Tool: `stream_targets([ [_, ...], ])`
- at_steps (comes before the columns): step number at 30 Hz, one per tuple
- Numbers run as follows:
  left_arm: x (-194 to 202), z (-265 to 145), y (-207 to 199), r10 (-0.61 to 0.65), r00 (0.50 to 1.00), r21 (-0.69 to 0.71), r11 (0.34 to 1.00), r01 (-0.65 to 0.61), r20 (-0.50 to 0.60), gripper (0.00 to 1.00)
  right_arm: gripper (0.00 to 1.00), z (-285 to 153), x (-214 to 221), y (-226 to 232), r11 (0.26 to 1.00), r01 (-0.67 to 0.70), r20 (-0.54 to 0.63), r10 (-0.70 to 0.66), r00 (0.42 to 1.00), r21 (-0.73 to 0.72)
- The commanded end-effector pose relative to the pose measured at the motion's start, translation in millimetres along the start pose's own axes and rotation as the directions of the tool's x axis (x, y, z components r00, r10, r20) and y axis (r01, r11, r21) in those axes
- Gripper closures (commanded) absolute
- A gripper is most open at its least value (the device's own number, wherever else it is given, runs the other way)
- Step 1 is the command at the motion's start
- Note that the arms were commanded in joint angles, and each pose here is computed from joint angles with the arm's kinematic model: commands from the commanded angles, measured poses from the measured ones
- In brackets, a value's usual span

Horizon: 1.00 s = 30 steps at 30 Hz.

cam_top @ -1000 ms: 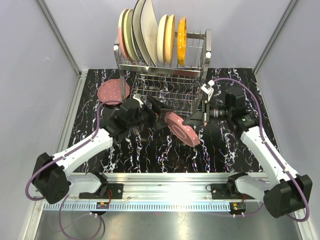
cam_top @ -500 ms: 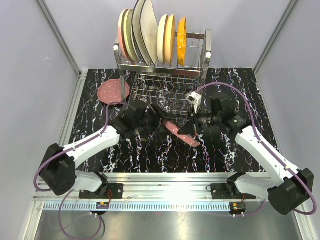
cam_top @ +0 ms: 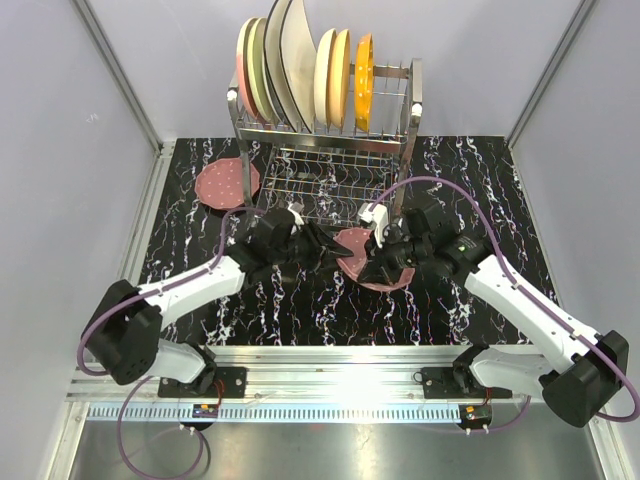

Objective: Unload the plates from the dish rack
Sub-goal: Pass the plate from the right arm to the left

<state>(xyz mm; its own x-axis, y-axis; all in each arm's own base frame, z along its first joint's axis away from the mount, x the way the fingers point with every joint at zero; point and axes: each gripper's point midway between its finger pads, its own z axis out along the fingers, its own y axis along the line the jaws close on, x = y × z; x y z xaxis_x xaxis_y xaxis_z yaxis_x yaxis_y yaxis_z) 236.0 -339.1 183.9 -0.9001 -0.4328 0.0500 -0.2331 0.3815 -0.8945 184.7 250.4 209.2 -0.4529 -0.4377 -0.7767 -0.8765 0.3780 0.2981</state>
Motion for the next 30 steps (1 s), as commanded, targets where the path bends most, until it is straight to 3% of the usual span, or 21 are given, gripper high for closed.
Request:
stream_targets([
  [1,18,-4,-29,0.209,0.976,0.229,0.955,-0.189,-0.065,0.92,1.0,-16,-58,15,0.984,0.18,0.172,-0.176,0.969,-0.012],
  [3,24,-10,-47,0.266,0.962,0.353,0.907,-0.229,-0.06,1.0,1.0,-16,-57,16,0.982,0.185,0.171,-0.179,0.969,-0.021],
  [6,31,-16,-52,0.301,0.951,0.462,0.855,-0.237,-0.069,1.0,1.0,-17,-56,20,0.981,0.188,0.172,-0.178,0.969,-0.042],
  [12,34,-14,-44,0.312,0.946,0.47,0.85,-0.236,-0.09,1.0,0.95,-18,-52,22,0.979,0.2,0.168,-0.19,0.967,-0.047],
  [15,33,-12,-42,0.32,0.943,0.456,0.855,-0.248,-0.088,1.0,0.86,-20,-51,21,0.978,0.208,0.167,-0.199,0.966,-0.035],
  [22,33,-14,-40,0.336,0.939,0.441,0.856,-0.27,-0.076,1.0,0.52,-26,-53,21,0.971,0.238,0.17,-0.232,0.958,-0.017],
  [23,32,-14,-39,0.345,0.936,0.441,0.853,-0.281,-0.07,1.0,0.41,-28,-55,22,0.969,0.247,0.173,-0.241,0.955,-0.012],
  [26,31,-13,-33,0.358,0.931,0.422,0.855,-0.299,-0.065,1.0,0.23,-37,-56,19,0.967,0.254,0.177,-0.251,0.952,0.006],
  [30,30,-14,-24,0.383,0.922,0.394,0.858,-0.331,-0.061,1.0,0.12,-51,-57,19,0.957,0.289,0.199,-0.286,0.937,0.015],
])
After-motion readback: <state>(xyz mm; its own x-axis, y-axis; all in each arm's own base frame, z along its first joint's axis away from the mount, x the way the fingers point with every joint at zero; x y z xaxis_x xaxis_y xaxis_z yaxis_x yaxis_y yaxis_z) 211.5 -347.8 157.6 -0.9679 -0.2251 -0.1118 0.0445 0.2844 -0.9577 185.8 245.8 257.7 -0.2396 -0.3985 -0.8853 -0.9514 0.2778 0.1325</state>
